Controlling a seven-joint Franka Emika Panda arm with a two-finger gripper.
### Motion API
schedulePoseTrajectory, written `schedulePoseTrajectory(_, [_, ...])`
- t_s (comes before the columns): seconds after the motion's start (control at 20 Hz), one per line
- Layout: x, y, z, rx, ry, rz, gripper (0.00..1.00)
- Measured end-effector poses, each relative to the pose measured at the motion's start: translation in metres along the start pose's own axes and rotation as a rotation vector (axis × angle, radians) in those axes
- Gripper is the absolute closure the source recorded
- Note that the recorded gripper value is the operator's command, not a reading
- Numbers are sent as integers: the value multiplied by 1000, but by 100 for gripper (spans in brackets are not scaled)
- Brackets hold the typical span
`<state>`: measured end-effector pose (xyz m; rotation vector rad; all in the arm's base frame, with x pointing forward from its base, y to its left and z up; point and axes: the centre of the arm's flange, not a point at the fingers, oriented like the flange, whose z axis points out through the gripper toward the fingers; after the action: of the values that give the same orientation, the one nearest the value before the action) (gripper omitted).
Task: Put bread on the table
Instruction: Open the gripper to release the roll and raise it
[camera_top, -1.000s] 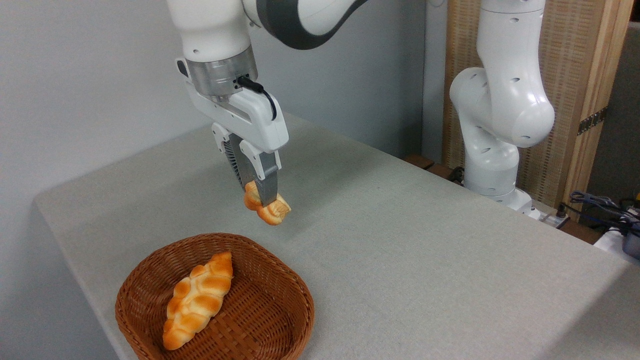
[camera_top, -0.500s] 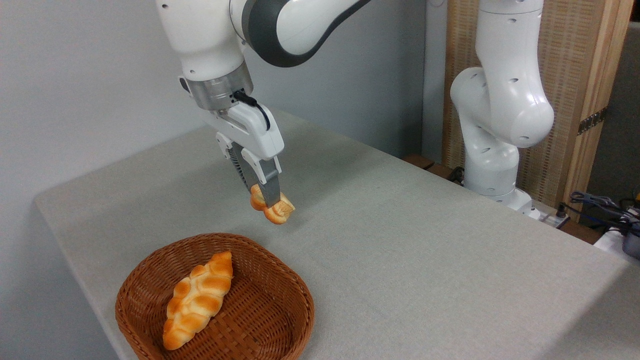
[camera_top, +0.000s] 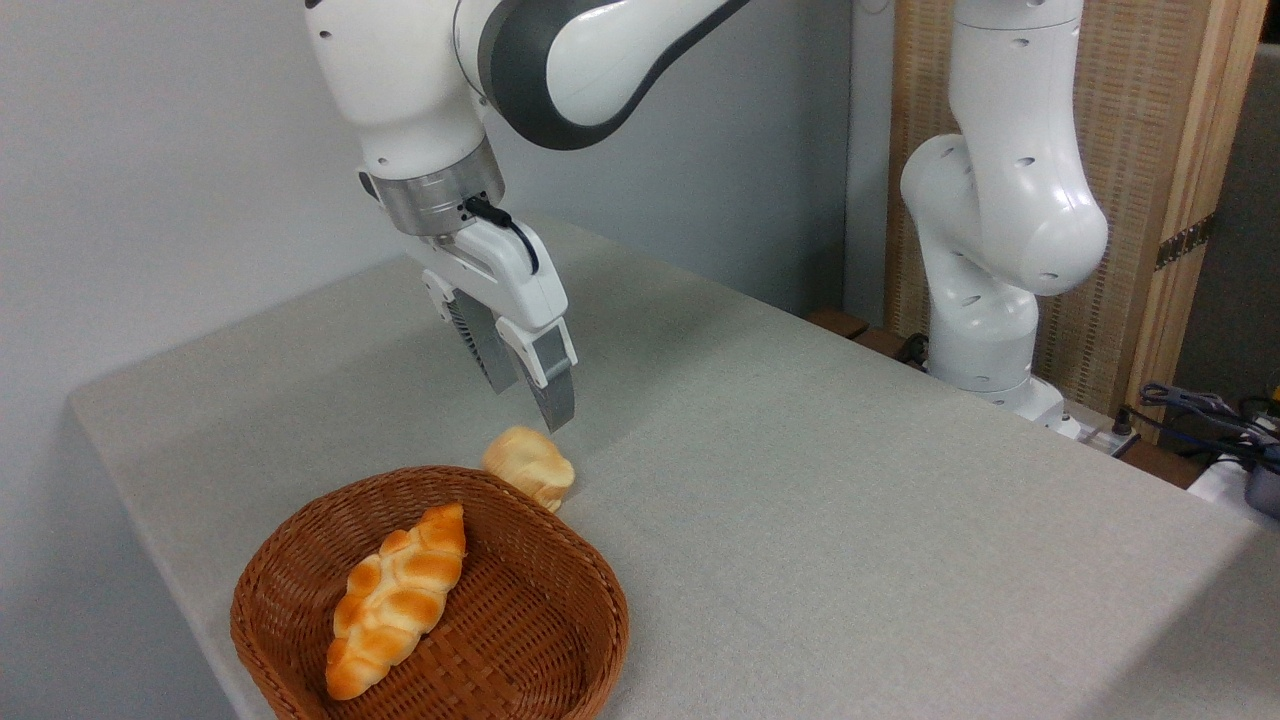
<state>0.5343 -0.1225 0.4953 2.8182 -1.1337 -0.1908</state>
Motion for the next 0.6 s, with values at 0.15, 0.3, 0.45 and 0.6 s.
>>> schedulePoseTrajectory(0.15, [0, 0, 0, 0, 1, 0, 0])
schedulePoseTrajectory(0.3, [0, 0, -4, 6, 10, 0, 0])
schedulePoseTrajectory(0.45, [1, -4, -17, 37, 64, -4, 0])
schedulePoseTrajectory(0.6, [-1, -11, -32, 70, 120, -15, 0])
